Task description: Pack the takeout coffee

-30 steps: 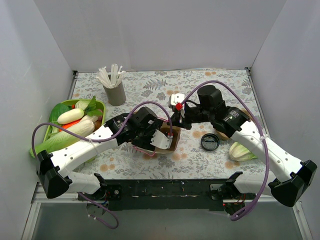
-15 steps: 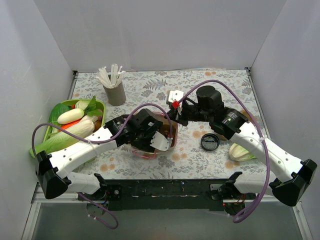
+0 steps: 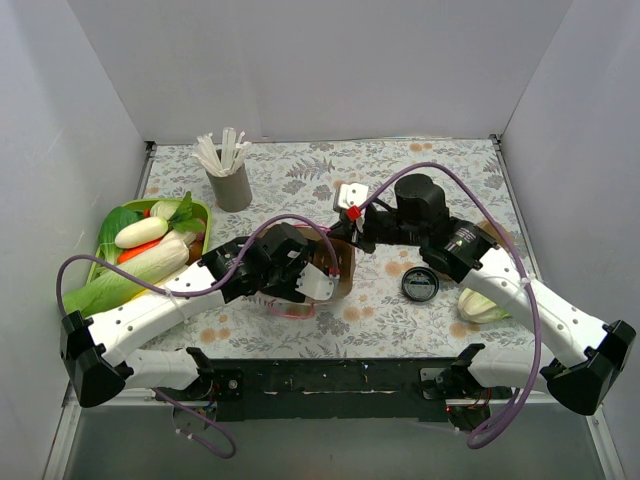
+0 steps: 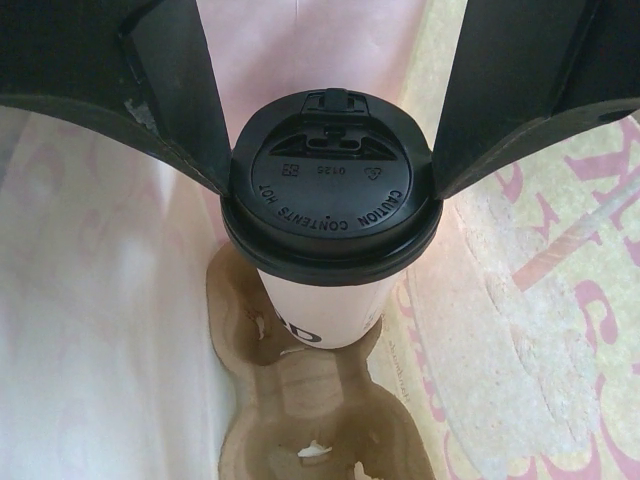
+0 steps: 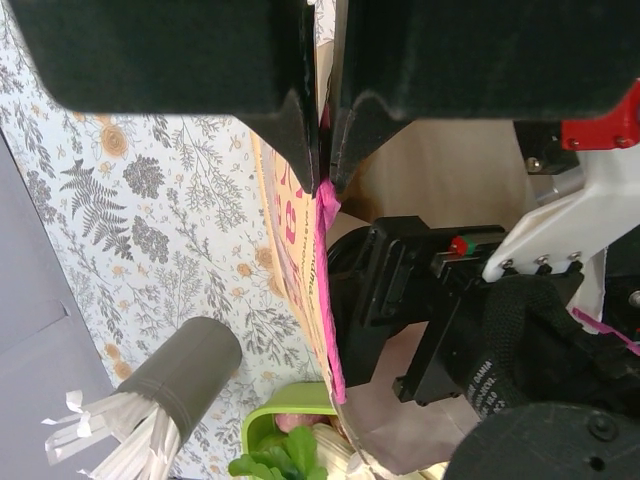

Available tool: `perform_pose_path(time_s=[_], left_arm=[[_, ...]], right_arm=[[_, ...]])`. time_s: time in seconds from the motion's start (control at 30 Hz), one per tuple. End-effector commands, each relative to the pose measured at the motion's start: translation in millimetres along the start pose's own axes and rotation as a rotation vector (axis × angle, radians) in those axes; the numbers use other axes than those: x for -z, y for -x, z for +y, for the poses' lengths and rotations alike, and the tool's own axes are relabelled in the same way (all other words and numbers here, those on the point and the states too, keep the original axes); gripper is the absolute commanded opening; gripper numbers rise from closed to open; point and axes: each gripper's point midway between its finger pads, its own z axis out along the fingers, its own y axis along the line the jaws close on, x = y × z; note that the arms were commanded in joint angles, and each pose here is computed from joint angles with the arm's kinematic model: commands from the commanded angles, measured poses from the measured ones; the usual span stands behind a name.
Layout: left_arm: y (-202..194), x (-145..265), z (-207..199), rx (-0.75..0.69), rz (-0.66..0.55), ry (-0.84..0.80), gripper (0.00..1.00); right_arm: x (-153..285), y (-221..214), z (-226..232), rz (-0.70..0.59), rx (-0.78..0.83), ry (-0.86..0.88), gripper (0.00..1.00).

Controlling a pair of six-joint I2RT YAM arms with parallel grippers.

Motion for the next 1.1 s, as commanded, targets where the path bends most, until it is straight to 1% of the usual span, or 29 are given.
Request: perform_pose_path(time_s=[0.0,0.1,0.37,0.63,0.8,1.07], left_arm=[[-4.0,8.5,11.9,0.036,0.023,0.071,0.0],[-7.4,5.7,6.0,0.047,0.036,0.06,0.0],[-1.1,-2.7,1.1,0.124,0.016,0.026,0.0],[-3.7,-7.0,-13.1,0.143,0.017,-0.018,0.0],[-5.6,-7.0,-25.7,0.145,0.011,-0.057,0.0],[-7.8,-9.2,-29.9,0.136,0.024,-0.074,0.0]], right_arm=[[3.8,21.7,5.3,-0.078,0.059,0.018,0.01],[3.7,21.0,6.4,-0.077,0.055,0.02,0.01],[2.7,19.5,8.4,-0.078,0.045,0.028,0.01],[4.2,17.1,10.5,-0.085,0.052,0.027,0.01],[5.1,19.4,12.4,-0.115,0.075,0.028,0.01],[4.2,19.8,13.6,-0.124,0.105,0.039,0.01]])
